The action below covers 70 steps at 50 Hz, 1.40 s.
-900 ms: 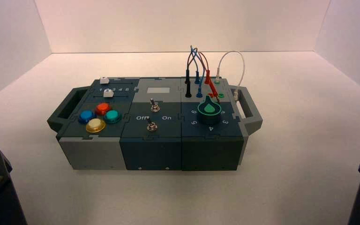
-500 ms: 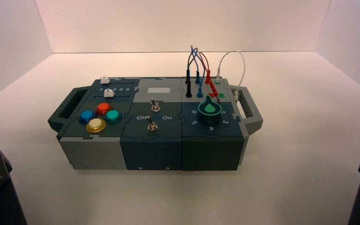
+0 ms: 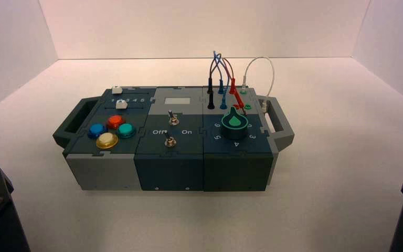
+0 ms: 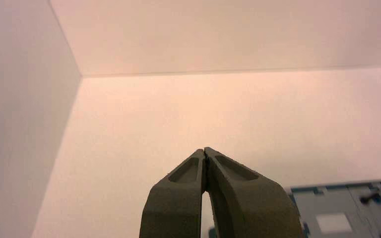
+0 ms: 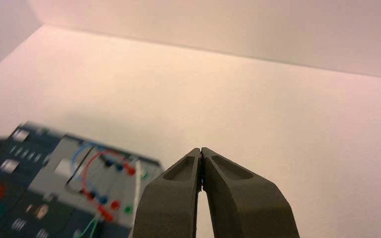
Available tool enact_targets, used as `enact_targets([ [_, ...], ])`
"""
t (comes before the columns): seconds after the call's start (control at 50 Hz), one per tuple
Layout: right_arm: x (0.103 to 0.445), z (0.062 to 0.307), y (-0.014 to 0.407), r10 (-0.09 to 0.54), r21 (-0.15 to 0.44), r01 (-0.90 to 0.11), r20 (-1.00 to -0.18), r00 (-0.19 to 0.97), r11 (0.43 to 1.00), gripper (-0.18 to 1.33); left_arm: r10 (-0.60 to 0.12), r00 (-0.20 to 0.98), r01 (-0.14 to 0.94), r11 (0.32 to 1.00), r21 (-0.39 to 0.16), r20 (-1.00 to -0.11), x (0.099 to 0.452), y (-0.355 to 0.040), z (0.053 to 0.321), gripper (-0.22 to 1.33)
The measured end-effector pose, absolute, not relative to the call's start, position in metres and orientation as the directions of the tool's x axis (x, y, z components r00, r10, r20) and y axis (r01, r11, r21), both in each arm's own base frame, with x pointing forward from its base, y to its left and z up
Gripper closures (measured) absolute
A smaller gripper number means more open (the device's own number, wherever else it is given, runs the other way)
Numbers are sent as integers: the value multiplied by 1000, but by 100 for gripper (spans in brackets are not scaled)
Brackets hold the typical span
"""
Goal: Push the blue button with the right gripper.
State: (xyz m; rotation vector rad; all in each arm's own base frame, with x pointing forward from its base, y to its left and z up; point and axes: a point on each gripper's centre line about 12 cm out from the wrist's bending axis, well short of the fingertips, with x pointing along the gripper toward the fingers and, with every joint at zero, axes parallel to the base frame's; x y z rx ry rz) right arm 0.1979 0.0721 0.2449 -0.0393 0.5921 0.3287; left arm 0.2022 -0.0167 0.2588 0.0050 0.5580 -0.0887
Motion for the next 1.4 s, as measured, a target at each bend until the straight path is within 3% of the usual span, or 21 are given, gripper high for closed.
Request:
enact_targets([
  [0.56,177,245,127,458,83,-544,-652,604,835,129,-84,682,95,995,-26,-726,211,-19,248,128],
  [0.78,169,236,171,514,115,-656,-727,456,746,129,-83,609,99,995,-28,-789,224,-21,229,128],
  [1.1,161,222,237,505,121,-771,-816,282,626,129,-77,558,94,995,-29,-826,241,-22,208,128],
  [1.4,169,200,287,460,129,-798,-866,199,589,129,-73,559,83,996,-32,-826,244,-20,206,128],
])
